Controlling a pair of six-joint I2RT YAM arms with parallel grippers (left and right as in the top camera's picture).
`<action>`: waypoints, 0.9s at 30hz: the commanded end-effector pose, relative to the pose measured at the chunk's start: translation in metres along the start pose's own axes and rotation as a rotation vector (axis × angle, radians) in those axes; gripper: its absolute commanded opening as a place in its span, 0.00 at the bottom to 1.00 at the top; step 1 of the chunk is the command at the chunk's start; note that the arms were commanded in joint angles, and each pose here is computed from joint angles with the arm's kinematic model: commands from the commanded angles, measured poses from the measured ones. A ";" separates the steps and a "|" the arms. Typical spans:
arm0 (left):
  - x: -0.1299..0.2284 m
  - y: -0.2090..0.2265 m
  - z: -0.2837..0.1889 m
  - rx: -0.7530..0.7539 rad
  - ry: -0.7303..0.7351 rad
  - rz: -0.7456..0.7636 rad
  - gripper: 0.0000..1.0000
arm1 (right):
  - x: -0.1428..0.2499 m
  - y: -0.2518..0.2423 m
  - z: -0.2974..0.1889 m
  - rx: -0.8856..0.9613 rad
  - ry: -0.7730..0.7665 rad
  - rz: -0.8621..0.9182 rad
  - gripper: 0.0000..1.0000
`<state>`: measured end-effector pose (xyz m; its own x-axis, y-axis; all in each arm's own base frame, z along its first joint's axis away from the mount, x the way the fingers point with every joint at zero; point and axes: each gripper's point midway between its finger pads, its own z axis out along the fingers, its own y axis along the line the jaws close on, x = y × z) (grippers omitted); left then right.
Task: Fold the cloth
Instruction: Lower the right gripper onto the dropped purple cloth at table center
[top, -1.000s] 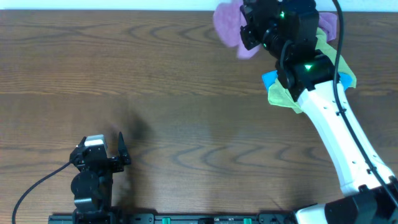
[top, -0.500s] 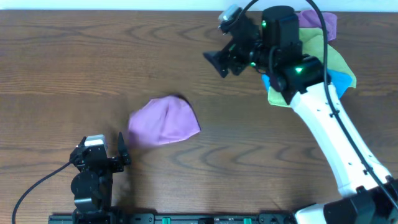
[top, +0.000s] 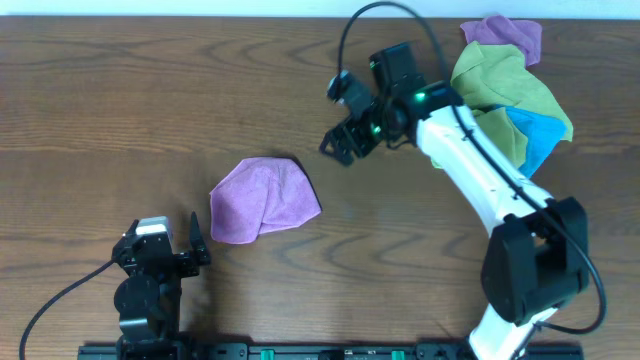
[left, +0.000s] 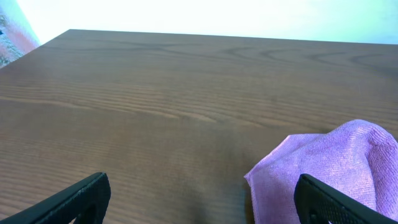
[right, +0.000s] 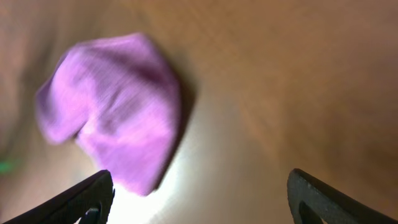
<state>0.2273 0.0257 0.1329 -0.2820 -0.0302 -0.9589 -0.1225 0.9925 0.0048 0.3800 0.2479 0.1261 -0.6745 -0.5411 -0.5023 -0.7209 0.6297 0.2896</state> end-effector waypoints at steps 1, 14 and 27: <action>0.011 0.002 0.003 -0.012 0.026 0.010 0.95 | -0.004 0.036 -0.001 -0.069 0.006 -0.112 0.89; 0.011 0.002 0.003 -0.012 0.026 0.010 0.95 | -0.021 0.103 0.000 -0.256 -0.063 -0.242 0.99; 0.011 0.002 0.003 -0.012 0.026 0.010 0.96 | 0.012 0.129 0.033 -0.063 0.121 -0.388 0.99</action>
<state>0.2273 0.0257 0.1330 -0.2816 -0.0301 -0.9590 -0.1225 0.9925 0.0048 0.2823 0.3420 0.1311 -0.4337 -0.7400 -0.5140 -0.8987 0.3139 0.3063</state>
